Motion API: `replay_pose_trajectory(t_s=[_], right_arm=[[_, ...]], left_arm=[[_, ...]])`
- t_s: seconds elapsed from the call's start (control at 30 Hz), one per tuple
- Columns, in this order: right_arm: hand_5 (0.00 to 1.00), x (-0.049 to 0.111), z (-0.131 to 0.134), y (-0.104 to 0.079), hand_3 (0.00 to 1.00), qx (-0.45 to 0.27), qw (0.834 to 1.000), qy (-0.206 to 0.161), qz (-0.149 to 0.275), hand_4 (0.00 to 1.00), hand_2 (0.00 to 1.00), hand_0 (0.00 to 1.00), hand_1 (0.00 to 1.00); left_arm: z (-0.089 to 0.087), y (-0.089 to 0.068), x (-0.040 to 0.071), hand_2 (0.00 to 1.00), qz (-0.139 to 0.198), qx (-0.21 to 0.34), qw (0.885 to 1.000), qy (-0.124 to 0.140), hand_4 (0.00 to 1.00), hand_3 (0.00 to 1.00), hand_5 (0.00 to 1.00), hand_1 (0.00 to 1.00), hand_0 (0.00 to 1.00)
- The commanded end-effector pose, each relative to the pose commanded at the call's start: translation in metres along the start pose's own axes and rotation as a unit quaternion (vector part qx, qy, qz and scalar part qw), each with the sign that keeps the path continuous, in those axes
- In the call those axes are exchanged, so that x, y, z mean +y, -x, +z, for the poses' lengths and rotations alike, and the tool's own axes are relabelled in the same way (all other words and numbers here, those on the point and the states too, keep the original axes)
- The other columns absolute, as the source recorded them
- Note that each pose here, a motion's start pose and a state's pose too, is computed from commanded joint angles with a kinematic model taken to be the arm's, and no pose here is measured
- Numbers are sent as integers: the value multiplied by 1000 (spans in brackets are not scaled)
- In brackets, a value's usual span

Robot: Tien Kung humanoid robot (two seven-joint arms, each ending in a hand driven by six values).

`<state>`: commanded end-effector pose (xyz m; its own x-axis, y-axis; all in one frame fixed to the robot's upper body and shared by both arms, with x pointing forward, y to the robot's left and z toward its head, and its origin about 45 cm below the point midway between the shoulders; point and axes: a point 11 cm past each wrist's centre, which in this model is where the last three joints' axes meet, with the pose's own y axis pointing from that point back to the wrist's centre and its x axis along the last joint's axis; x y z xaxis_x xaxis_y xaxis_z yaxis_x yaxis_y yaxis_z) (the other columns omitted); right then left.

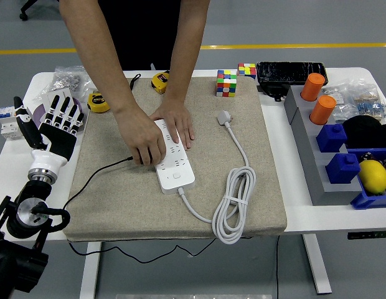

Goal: Pick up the plug,place it near the board,insert it into the board,press the button

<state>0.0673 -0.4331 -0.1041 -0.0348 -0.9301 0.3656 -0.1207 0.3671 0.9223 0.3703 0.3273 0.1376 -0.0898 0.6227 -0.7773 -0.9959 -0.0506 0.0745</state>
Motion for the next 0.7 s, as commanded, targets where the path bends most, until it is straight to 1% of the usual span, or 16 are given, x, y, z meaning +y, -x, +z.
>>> replay_pose_trajectory(t_s=[0.23,0.6,0.67,0.7], right_arm=[[991,0,-5,1,761,-2,1000,-5,0,998,719,825,721],[992,0,-2,0,761,-3,1000,-2,0,998,719,826,721],[992,0,-2,0,761,-3,1000,-2,0,998,719,826,721],[992,0,-2,0,761,-2,1000,-2,0,998,719,825,722]], left_arm=[[0,-1,1,915,1,-4,1000,-1,998,938,998,970,982],[0,1,-1,907,-1,-16,1000,-4,998,929,998,967,979],[0,1,-1,907,0,-30,1000,-6,998,929,998,967,979],[0,0,-1,887,3,-41,999,-5,998,907,998,955,968]])
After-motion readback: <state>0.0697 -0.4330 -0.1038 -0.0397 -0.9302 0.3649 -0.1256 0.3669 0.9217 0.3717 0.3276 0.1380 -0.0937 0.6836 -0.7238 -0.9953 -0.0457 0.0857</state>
